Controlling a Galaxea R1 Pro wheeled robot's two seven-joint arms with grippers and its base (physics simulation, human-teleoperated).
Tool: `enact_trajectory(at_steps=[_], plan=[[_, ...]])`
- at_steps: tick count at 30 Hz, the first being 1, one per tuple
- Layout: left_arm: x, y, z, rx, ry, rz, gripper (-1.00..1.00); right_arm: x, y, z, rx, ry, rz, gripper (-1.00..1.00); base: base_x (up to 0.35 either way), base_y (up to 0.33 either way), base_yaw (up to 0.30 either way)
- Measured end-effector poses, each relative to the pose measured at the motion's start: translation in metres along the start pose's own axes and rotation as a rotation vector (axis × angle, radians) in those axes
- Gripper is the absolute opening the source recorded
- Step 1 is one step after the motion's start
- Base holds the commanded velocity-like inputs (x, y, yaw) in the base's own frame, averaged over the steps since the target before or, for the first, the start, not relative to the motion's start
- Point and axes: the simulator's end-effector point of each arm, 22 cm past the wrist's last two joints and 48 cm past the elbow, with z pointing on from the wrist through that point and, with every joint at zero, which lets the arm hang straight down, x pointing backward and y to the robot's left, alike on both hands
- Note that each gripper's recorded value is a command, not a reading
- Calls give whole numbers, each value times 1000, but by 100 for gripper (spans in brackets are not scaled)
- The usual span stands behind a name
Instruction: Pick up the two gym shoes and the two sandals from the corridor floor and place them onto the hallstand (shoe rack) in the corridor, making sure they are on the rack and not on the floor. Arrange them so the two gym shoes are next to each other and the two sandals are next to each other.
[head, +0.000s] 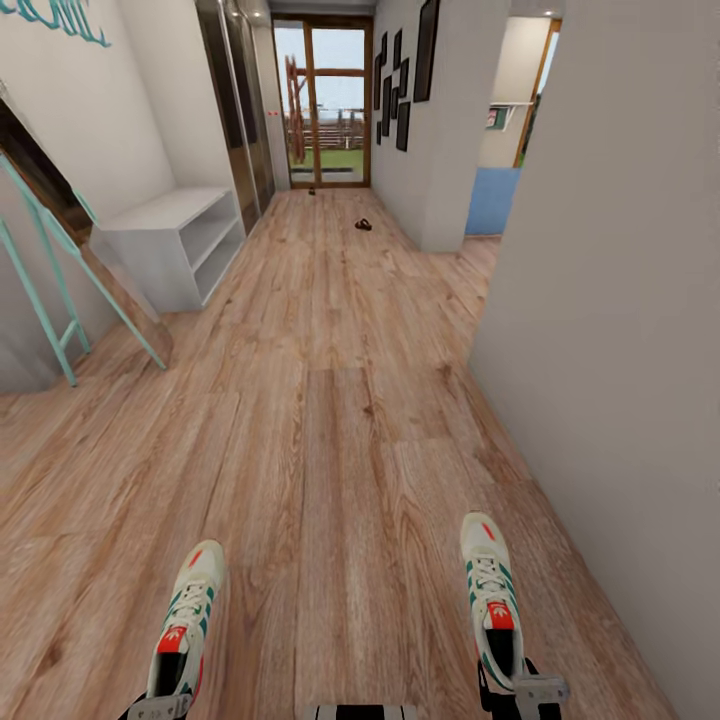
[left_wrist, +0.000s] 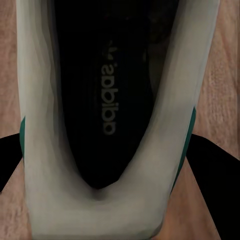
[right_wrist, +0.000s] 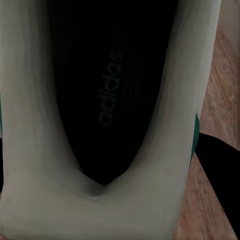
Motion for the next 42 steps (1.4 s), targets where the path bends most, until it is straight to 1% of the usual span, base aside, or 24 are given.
enact_trajectory(at_steps=[15, 29, 33, 42], plan=[[-39, -2, -18, 2, -21, -2, -100, -41, -10, -11, 3, -20, -3, -100, 0, 0, 0], [-48, -3, -18, 3, -42, -6, -100, -50, -11, -11, 4, -38, 0, -100, 0, 0, 0], [-50, -3, -18, 4, -46, -6, -100, -52, -10, -10, 4, -43, 1, -100, -178, -50, 0], [-51, -3, -18, 3, -47, -5, -100, -53, -9, -11, 6, -44, 4, -100, -284, -100, 0]])
